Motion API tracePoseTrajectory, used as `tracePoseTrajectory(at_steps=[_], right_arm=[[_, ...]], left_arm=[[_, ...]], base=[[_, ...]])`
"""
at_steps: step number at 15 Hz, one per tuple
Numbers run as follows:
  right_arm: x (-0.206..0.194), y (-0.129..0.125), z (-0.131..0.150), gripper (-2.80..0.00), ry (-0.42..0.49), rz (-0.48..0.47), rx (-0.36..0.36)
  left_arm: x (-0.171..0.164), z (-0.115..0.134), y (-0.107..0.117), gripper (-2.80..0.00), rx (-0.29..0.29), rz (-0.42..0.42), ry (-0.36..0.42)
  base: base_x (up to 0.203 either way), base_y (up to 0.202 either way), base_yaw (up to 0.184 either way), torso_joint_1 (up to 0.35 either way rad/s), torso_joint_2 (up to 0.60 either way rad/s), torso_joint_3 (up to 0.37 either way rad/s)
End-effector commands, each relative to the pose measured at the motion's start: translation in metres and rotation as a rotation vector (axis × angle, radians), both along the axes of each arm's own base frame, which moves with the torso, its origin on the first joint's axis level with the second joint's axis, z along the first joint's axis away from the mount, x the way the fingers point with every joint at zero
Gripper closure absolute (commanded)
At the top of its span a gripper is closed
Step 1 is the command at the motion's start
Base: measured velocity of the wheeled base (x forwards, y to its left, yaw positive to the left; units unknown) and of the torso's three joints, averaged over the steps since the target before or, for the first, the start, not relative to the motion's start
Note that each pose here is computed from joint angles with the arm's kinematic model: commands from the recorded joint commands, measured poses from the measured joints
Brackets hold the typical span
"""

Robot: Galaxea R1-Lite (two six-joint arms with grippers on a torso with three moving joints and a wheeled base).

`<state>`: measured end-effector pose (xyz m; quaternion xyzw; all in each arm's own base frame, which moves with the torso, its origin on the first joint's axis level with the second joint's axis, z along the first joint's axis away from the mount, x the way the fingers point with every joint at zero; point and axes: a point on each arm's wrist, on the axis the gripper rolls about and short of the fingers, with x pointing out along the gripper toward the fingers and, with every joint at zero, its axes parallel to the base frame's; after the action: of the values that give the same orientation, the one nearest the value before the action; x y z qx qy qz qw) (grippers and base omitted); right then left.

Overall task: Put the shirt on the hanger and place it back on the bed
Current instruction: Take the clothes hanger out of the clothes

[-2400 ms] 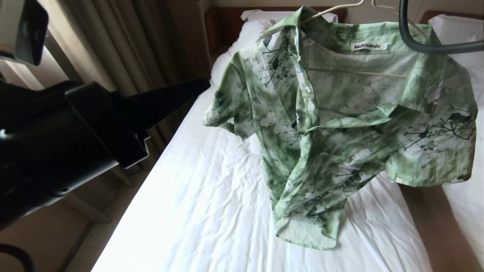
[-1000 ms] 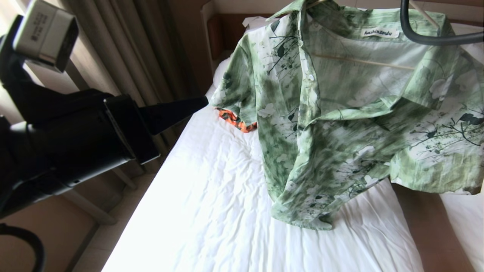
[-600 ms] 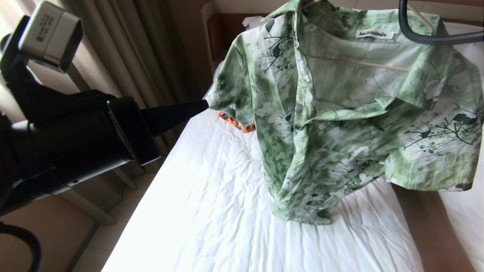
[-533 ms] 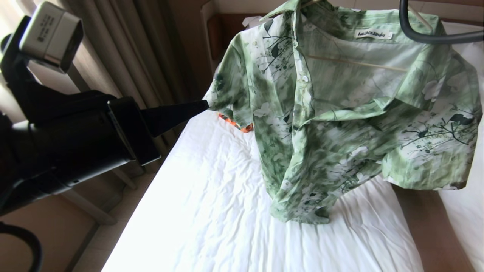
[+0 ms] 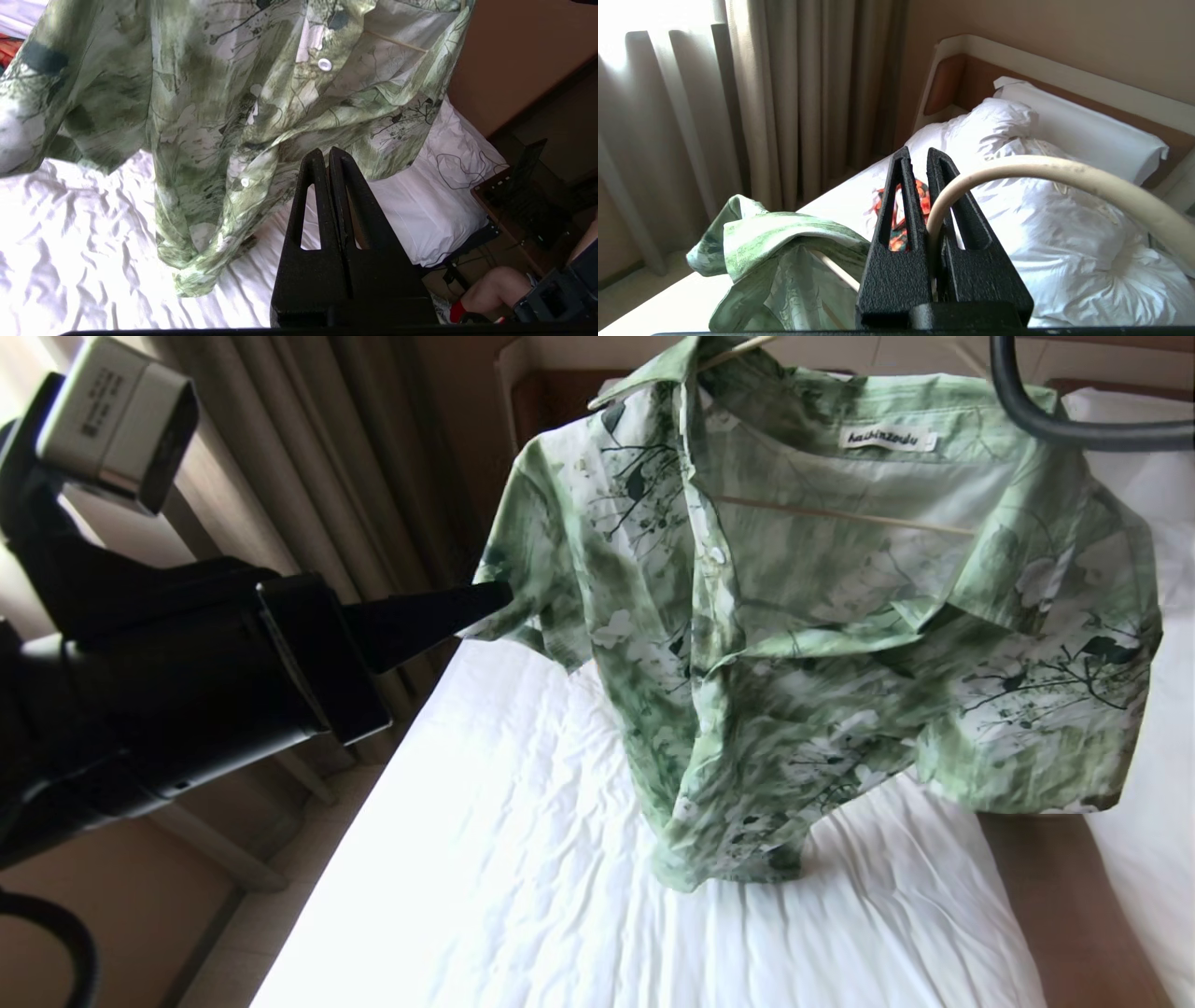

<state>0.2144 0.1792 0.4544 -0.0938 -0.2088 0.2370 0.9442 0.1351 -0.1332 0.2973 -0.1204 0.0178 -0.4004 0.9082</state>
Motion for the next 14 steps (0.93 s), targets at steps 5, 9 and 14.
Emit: tracePoseTrajectory(at_steps=[5,9,14], right_arm=[[0.0007,0.0,-0.0016,0.0,0.01,-0.004,-0.011],[0.0023,0.0013,-0.0027,0.0,0.013,-0.007,-0.014],[0.0042,0.0012,-0.0036,0.0,0.015,-0.013,-0.015]], left_arm=[[-0.0001,0.0012,0.0008,0.0,-0.006,0.004,-0.003],[0.0005,0.0008,0.0004,0.0,-0.005,0.006,-0.002],[0.0007,0.0016,0.0004,0.0,-0.007,0.008,-0.004]], base=[[0.0,0.0,0.0,0.0,0.0,0.0],[0.0,0.0,0.0,0.0,0.0,0.0],[0.0,0.0,0.0,0.0,0.0,0.0]])
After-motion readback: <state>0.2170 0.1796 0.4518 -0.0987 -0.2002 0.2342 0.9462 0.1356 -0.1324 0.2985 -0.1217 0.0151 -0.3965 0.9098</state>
